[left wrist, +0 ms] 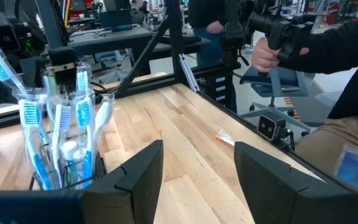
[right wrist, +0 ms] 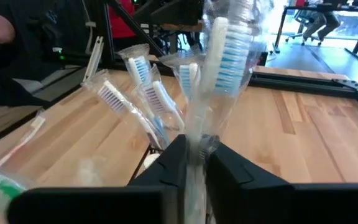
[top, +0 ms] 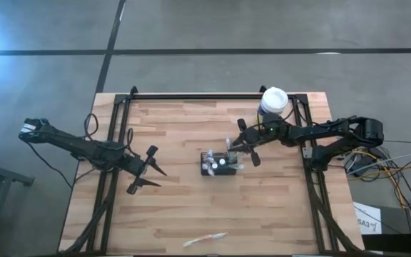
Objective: Pick & Place toothbrushing station
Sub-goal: Put the blue toothbrush into the mesh organizer, then put the orange toothbrush into the mesh organizer
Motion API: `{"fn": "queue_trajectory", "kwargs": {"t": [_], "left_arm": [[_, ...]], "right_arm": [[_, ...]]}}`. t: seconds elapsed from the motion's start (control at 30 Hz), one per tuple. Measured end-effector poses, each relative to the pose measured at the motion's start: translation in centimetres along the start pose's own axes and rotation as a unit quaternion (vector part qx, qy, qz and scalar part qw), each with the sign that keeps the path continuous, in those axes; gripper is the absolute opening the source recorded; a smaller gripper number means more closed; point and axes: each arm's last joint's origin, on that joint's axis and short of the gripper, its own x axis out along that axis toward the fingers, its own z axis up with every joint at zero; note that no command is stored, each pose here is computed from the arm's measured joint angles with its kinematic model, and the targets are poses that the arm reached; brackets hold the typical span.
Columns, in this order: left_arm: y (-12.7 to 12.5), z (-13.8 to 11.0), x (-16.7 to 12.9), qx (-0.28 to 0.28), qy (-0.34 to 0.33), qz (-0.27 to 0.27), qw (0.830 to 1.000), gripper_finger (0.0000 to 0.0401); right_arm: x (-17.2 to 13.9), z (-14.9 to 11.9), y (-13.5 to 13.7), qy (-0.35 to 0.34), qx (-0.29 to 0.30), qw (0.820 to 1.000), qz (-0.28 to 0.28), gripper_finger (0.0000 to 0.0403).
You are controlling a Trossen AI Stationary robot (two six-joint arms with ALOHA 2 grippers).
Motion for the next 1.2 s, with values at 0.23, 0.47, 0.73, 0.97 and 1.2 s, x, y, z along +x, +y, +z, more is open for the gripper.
{"fn": "queue_trajectory", "kwargs": {"t": [0.23,0.47,0.73,0.97,1.2], "left_arm": [[-0.1,0.0,0.0,-0.007,-0.001,-0.009,1.0,0.0202],[-0.1,0.0,0.0,-0.011,0.0,-0.009,1.0,0.0202],[-0.1,-0.1,0.0,-0.011,0.001,-0.01,1.0,0.0201],[-0.1,-0.1,0.0,-0.011,0.001,-0.01,1.0,0.0201],[-0.1,-0.3,0.0,-0.012,0.004,-0.012,1.0,0.0201]], "right_arm": [[0.0,0.3,0.0,-0.004,0.02,1.0,-0.001,0.0123],[-0.5,1.4,0.2,-0.021,0.011,1.0,-0.007,0.0177],[-1.8,3.3,0.5,-0.059,0.0,0.997,-0.051,0.0196],[-3.2,6.7,0.8,-0.097,0.004,0.99,-0.1,0.0185],[-2.1,6.5,1.7,-0.038,0.025,0.979,-0.197,0.011]]}}
